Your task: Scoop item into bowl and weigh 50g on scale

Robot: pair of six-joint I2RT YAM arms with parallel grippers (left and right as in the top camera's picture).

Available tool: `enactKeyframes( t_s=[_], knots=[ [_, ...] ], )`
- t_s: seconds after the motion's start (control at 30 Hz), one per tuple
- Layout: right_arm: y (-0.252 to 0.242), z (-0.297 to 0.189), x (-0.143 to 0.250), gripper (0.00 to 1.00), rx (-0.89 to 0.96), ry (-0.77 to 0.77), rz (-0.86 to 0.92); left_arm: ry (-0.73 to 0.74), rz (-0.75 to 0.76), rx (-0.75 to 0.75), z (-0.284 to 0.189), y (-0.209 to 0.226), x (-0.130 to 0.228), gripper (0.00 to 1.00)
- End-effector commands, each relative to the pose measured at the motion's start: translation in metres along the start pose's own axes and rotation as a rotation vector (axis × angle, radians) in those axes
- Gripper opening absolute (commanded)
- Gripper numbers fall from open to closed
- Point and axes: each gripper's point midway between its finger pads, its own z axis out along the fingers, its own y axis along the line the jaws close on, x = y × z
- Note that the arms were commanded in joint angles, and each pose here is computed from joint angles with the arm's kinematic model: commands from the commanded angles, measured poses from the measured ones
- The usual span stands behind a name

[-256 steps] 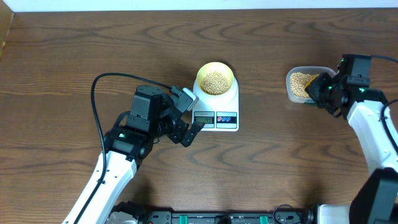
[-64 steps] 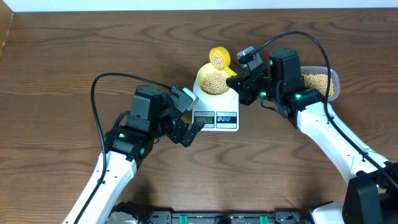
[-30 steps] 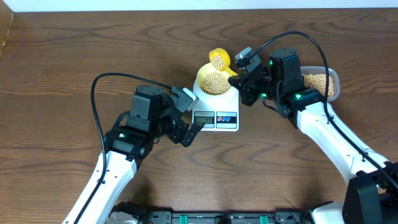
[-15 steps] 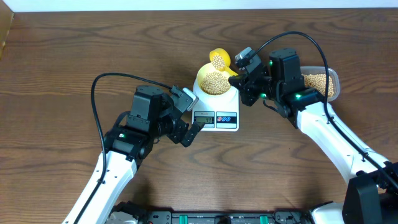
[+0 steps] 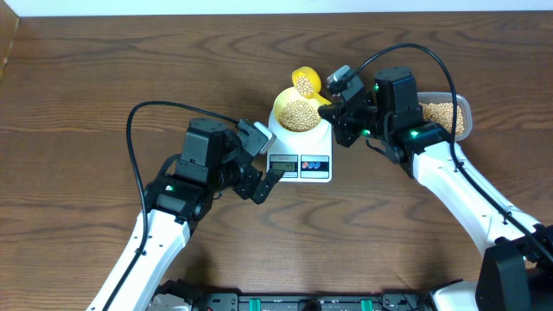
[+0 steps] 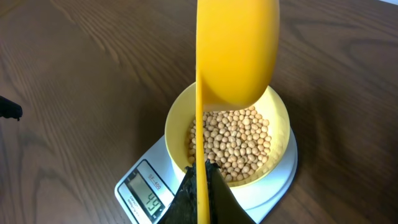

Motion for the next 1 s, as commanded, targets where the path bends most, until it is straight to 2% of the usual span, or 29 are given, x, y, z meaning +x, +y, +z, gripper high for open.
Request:
enactKeyframes(
  t_s=[0.0,0.97],
  knots=[
    [0.0029,-0.0018,-0.0040,0.01,0.000,-0.009,0.016,0.015,0.011,0.012,0.0028,-0.0010,0.0060,1.00],
    [0.0019,-0.0021,-0.0046,0.01,0.002,-0.011,0.061,0.015,0.011,0.012,0.0028,-0.0010,0.0060,1.00]
  ],
)
